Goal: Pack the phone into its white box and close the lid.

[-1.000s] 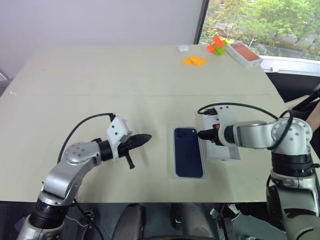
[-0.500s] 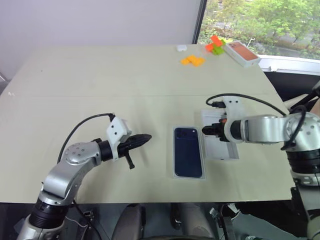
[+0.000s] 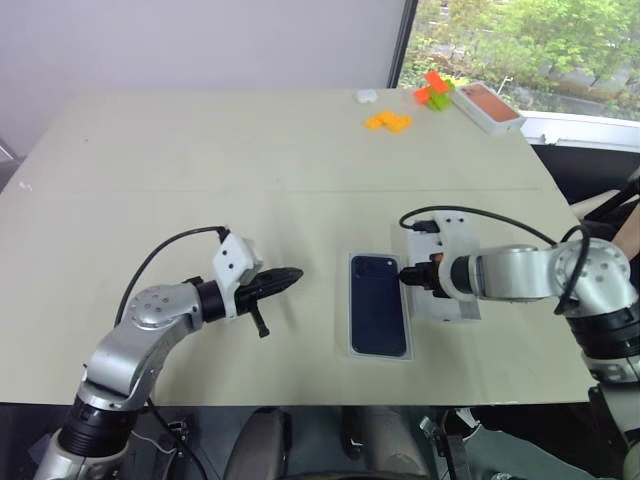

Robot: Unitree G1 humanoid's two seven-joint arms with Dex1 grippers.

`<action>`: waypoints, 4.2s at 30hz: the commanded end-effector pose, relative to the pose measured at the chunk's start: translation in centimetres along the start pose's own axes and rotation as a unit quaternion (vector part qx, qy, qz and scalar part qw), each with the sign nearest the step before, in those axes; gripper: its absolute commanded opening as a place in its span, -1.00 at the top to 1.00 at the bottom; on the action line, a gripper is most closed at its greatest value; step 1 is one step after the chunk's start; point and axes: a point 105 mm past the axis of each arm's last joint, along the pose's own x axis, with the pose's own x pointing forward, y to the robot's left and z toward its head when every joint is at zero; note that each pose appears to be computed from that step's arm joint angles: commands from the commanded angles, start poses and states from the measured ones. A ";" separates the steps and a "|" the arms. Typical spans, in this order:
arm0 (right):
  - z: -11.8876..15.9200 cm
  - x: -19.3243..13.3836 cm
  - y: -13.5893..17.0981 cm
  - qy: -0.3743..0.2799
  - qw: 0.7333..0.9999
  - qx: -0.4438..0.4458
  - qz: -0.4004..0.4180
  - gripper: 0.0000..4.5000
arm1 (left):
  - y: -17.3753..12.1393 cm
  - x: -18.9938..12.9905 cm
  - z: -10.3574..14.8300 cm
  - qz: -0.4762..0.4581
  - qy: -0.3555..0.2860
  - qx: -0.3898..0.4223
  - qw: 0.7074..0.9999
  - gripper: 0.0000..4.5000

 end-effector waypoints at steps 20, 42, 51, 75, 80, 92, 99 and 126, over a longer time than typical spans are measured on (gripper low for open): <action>2.2 -1.7 1.0 -0.051 0.998 -0.001 0.033 0.47 | -0.8 -1.0 0.9 -0.038 -0.009 -0.005 0.999 1.00; 1.2 -1.0 -0.2 -0.029 0.999 0.014 0.005 0.47 | -0.7 -1.0 0.9 -0.036 -0.009 -0.004 0.999 1.00; -0.4 -0.2 -0.6 0.001 1.000 0.013 -0.006 0.47 | -0.7 -1.0 0.9 -0.035 -0.009 -0.003 0.999 1.00; 8.2 -8.1 5.1 -0.270 0.918 0.116 0.265 0.99 | 4.6 -3.8 0.2 0.081 -0.005 -0.007 0.997 1.00; 7.2 -9.3 8.6 -0.285 0.848 0.179 0.410 0.99 | 5.5 -4.4 0.0 0.093 -0.002 -0.003 0.996 1.00; -0.9 -6.3 13.5 -0.156 0.828 0.247 0.479 0.99 | 5.3 -3.8 0.0 0.073 -0.006 -0.006 0.997 1.00; -2.4 -5.0 12.8 -0.129 0.836 0.273 0.459 0.99 | 4.6 -3.1 0.2 0.052 -0.006 -0.003 0.999 1.00; -1.7 -4.1 7.9 -0.138 0.876 0.208 0.411 -0.76 | -0.5 1.8 1.5 -0.058 -0.051 -0.022 0.997 1.00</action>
